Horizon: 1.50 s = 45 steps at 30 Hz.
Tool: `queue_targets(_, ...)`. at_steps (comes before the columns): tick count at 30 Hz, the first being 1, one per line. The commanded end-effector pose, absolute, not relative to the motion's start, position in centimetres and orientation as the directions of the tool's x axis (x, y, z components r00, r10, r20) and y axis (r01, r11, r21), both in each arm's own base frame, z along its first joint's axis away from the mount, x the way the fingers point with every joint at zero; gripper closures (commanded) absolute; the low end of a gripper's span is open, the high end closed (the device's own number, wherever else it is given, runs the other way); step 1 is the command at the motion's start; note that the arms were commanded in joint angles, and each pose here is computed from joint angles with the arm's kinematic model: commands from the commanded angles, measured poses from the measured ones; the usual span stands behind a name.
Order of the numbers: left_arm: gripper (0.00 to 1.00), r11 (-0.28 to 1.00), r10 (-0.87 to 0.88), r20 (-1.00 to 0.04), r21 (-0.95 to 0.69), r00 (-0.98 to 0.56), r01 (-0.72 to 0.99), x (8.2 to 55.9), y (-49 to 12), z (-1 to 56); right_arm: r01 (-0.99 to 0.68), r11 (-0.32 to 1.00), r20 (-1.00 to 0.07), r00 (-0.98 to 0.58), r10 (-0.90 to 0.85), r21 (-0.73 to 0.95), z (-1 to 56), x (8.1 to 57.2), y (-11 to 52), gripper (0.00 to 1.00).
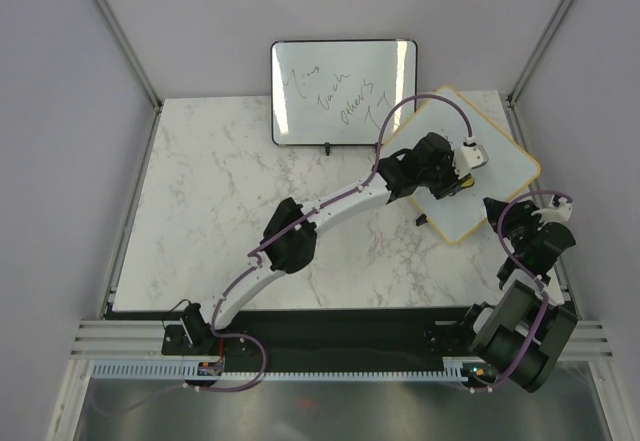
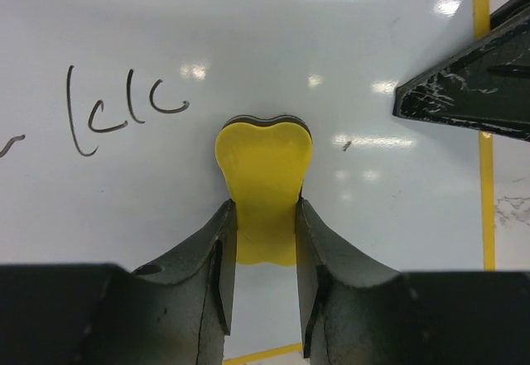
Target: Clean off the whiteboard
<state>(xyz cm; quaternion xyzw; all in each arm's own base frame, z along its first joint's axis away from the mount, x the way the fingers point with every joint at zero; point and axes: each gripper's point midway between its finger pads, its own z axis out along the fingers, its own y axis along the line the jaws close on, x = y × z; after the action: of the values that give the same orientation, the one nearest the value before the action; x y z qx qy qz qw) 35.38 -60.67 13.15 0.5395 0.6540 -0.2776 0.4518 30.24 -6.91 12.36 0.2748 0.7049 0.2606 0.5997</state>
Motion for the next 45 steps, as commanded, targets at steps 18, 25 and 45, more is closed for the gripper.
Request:
queue_targets(18, 0.98, 0.108, 0.585, -0.802, 0.227, 0.123, 0.968, 30.1, -60.3, 11.4, -0.038, 0.781, -0.78, -0.099, 0.618, 0.624, 14.8, 30.7, -6.1, 1.0)
queue_targets(25, 0.98, 0.049, 0.581, -0.804, 0.188, 0.125, 0.981, 26.5, -61.6, 10.6, -0.031, 0.781, -0.779, -0.102, 0.619, 0.624, 14.6, 30.7, -6.2, 1.0)
queue_targets(45, 0.98, 0.348, 0.646, -0.763, 0.302, 0.006, 0.887, 37.6, -56.6, 8.6, -0.018, 0.784, -0.781, -0.098, 0.616, 0.621, 14.5, 30.6, -6.3, 1.0)
